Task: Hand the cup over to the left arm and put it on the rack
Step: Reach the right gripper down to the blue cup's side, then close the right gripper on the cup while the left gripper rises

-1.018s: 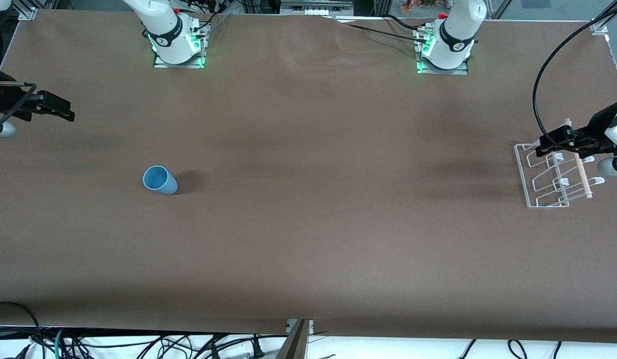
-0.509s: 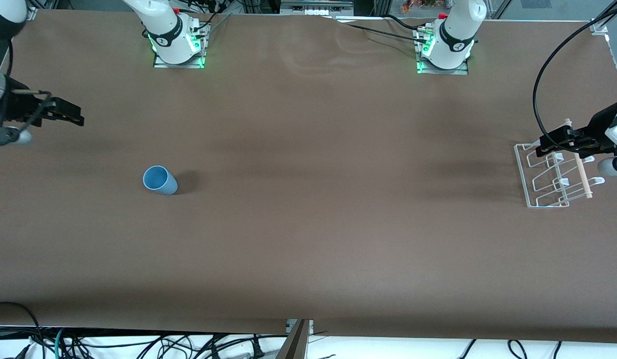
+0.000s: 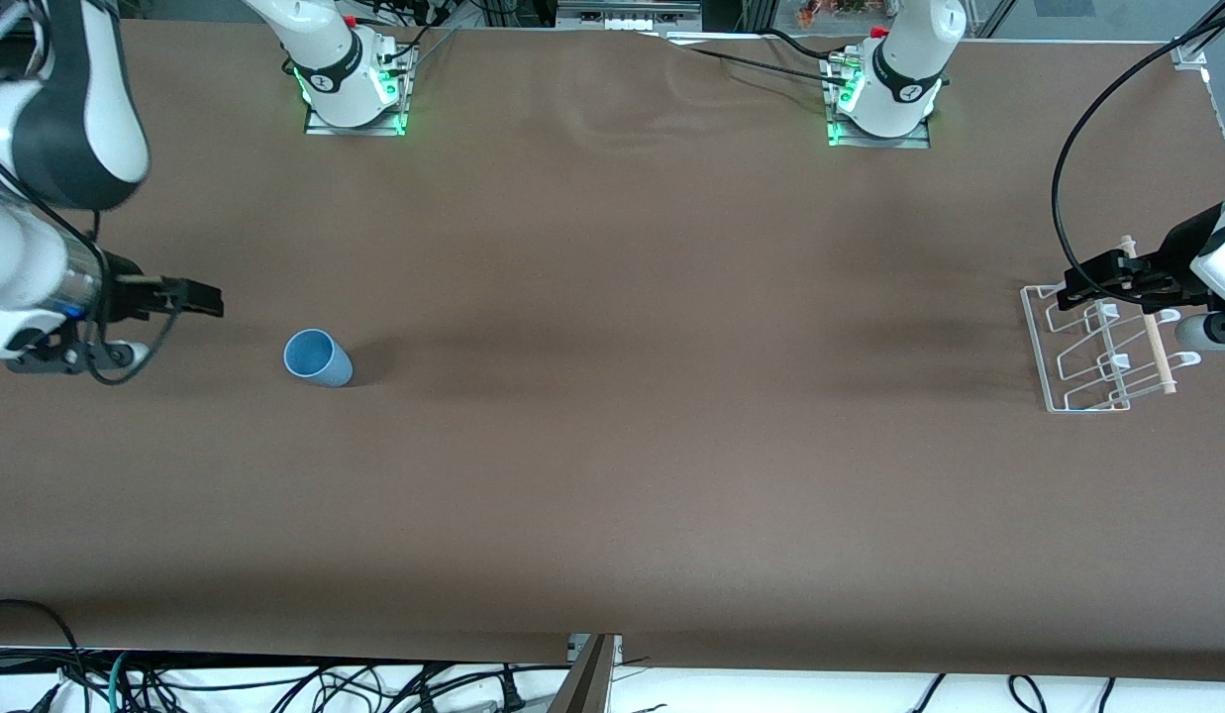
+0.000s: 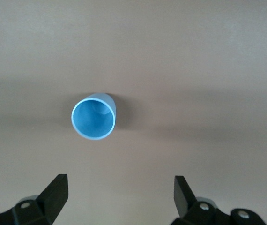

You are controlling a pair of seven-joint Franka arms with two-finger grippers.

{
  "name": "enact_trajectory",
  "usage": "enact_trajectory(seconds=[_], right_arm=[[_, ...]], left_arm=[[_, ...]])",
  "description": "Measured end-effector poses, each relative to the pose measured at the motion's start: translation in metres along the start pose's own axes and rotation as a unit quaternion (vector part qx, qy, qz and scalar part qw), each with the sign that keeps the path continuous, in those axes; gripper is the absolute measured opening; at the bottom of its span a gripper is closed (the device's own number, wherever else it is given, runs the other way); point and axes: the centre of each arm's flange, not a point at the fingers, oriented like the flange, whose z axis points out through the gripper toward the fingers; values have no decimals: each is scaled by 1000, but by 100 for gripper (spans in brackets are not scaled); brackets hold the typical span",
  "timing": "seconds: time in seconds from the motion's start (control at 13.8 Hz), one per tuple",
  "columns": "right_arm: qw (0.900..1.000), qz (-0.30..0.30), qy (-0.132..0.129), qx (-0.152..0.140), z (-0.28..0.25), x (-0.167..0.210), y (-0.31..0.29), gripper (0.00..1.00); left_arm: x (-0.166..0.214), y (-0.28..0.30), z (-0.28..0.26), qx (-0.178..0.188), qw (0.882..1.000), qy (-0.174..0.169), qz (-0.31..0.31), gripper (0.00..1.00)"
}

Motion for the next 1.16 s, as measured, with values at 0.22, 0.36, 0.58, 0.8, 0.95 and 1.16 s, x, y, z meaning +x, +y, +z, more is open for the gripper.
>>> enact_trajectory(seconds=[0.22,0.36,0.58,0.8,0.95,1.16], right_arm=[[1000,14,20,0,32,0,-2,100],[999,16,41,0,52,-1,-3,100],[996,38,79,2,92,-6,-8,100],[994,55,96,7,129,-17,-23,100],[994,58,92,8,139,-21,-26,100],[994,58,98,9,154,-20,-26,100]], left_arm=[[0,0,1,0,1000,-1,0,100],[1,0,2,0,1000,-2,0,100],[2,0,4,0,1000,-5,0,100],[3,0,8,0,1000,-7,0,100],[5,2,11,-11,1000,-10,0,100],[8,8,18,-39,999,-14,14,100]])
